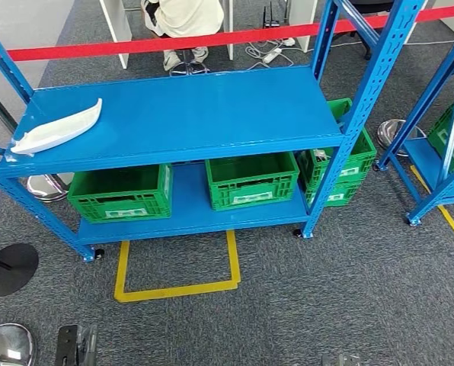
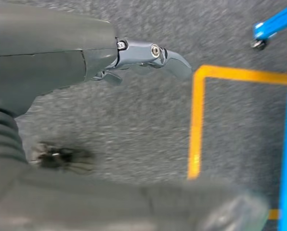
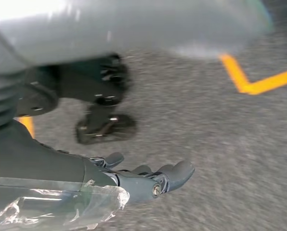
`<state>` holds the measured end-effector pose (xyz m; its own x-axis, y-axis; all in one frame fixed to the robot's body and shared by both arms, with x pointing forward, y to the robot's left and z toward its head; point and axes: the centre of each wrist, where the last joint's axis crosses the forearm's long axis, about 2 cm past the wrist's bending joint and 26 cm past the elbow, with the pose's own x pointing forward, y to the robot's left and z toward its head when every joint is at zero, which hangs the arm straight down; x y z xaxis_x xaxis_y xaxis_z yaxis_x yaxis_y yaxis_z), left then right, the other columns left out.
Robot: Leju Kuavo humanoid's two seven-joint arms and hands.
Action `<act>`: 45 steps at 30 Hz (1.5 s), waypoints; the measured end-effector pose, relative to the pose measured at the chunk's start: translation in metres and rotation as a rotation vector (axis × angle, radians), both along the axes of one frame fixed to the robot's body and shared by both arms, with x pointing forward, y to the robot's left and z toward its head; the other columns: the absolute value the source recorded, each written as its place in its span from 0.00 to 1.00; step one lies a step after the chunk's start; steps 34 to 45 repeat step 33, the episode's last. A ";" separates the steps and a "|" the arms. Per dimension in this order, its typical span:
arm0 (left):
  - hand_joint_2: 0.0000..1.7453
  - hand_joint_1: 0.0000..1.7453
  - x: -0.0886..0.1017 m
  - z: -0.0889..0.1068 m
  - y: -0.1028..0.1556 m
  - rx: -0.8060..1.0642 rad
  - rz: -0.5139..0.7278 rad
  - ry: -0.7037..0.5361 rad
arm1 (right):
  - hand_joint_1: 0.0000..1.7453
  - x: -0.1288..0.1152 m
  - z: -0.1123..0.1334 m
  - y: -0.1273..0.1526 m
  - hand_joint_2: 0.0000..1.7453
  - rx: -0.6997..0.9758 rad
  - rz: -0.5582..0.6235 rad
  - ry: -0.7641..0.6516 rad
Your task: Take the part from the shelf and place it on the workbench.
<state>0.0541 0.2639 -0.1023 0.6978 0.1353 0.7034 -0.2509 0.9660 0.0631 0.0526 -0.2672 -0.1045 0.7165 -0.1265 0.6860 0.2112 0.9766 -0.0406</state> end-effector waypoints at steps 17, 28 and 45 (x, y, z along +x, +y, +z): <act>0.00 0.00 -0.038 -0.006 0.019 -0.128 -0.162 0.410 | 0.00 -0.039 -0.005 -0.016 0.00 0.100 0.126 0.407; 0.00 0.00 -0.046 -0.007 0.025 -0.141 -0.200 0.494 | 0.00 -0.047 -0.005 -0.020 0.00 0.108 0.162 0.484; 0.00 0.00 -0.046 -0.007 0.025 -0.138 -0.205 0.497 | 0.00 -0.048 -0.005 -0.020 0.00 0.107 0.164 0.486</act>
